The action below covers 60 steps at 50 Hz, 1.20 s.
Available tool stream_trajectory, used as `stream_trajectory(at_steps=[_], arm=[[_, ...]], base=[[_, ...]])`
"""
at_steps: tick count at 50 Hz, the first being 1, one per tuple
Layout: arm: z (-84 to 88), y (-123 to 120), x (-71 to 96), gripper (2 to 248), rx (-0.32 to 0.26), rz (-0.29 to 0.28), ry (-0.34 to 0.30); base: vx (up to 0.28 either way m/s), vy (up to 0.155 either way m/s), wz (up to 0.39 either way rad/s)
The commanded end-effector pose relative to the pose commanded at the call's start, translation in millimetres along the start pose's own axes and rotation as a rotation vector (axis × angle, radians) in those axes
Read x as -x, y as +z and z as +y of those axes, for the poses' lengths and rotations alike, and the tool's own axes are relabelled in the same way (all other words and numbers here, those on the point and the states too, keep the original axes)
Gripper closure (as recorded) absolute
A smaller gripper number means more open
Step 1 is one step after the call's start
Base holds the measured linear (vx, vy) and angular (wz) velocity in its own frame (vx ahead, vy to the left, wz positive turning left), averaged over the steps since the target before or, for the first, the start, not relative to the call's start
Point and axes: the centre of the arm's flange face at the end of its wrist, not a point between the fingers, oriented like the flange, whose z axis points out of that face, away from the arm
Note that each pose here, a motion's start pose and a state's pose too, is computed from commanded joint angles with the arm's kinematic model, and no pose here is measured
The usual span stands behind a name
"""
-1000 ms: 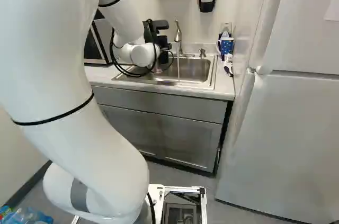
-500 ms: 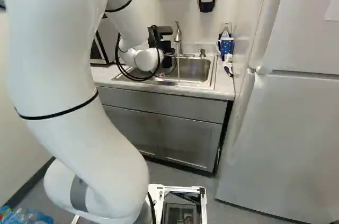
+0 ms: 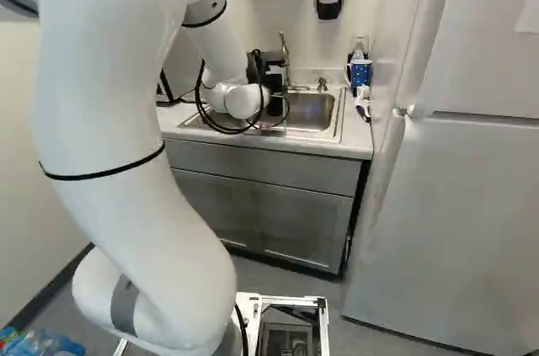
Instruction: Rinse the cup and place it in the tray
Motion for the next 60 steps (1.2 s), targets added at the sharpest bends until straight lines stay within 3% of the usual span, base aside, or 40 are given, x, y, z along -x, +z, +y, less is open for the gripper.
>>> stream_trajectory(at_steps=[18, 60], arm=[[14.3, 26.8, 4.8, 125, 0.025, -0.009, 0.006], [14.5, 27.0, 4.7, 125, 0.025, -0.009, 0.006]], base=[[0.0, 0.0, 0.0], [0.0, 0.0, 0.0]])
